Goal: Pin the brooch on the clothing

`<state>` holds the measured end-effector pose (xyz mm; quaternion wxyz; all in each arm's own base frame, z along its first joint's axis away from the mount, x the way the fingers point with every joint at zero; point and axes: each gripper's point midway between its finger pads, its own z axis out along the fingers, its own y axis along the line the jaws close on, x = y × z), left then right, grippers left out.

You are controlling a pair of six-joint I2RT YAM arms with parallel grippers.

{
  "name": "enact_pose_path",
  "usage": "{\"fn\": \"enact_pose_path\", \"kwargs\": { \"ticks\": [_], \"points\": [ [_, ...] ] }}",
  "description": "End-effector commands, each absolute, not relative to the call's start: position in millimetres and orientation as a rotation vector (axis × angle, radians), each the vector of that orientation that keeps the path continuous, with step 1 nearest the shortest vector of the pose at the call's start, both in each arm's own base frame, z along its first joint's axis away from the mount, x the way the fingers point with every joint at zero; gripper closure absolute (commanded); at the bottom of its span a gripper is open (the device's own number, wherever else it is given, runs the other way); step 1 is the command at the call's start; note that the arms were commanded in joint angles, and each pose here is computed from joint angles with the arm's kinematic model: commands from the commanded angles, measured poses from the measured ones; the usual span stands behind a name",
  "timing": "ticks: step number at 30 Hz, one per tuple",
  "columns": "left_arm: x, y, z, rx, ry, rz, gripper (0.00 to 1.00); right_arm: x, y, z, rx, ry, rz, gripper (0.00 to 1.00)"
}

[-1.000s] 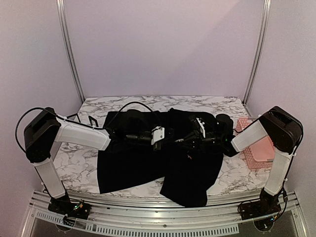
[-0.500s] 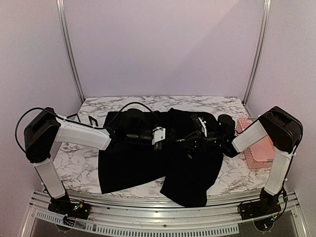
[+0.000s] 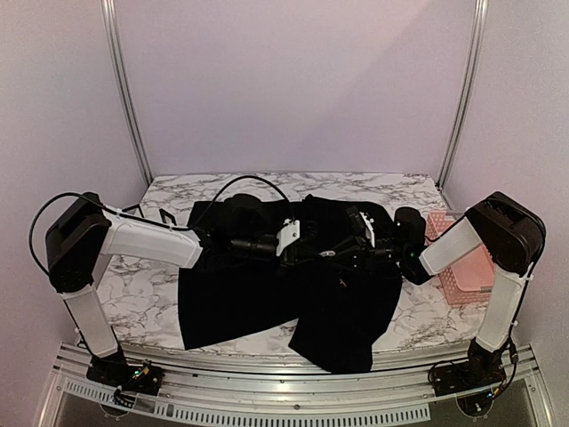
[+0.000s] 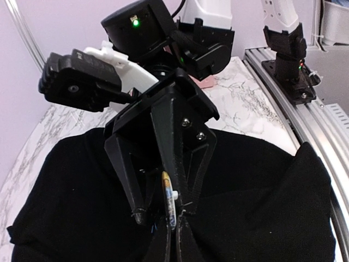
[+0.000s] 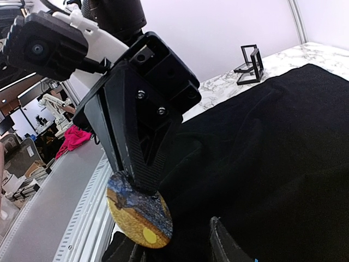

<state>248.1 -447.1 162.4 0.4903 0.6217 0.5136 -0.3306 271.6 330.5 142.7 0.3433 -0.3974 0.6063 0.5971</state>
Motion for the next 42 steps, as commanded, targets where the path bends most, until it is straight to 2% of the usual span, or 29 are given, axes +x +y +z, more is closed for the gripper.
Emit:
{"fn": "enact_pose_path", "kwargs": {
  "ticks": [1, 6, 18, 24, 34, 42],
  "points": [
    [207, -456, 136, 1.564, 1.384, -1.047, 1.0, 282, 329, 142, -1.006, 1.552, 1.444, 0.64],
    [205, -454, 129, 1.519, 1.497, -1.14, 1.0, 276, 328, 138, -1.041, 1.547, 1.44, 0.63],
    [211, -440, 104, 1.412, 1.705, -1.325, 1.0, 246, 322, 120, -1.132, 1.576, 1.465, 0.45],
    [213, -430, 98, 1.375, 1.729, -1.372, 1.0, 227, 328, 107, -1.219, 1.538, 1.458, 0.43],
    [211, -426, 97, 1.349, 1.709, -1.381, 1.0, 213, 338, 101, -1.274, 1.503, 1.379, 0.31],
    [211, -430, 98, 1.326, 1.697, -1.389, 1.0, 216, 350, 94, -1.185, 1.576, 1.463, 0.37]
  ]
}}
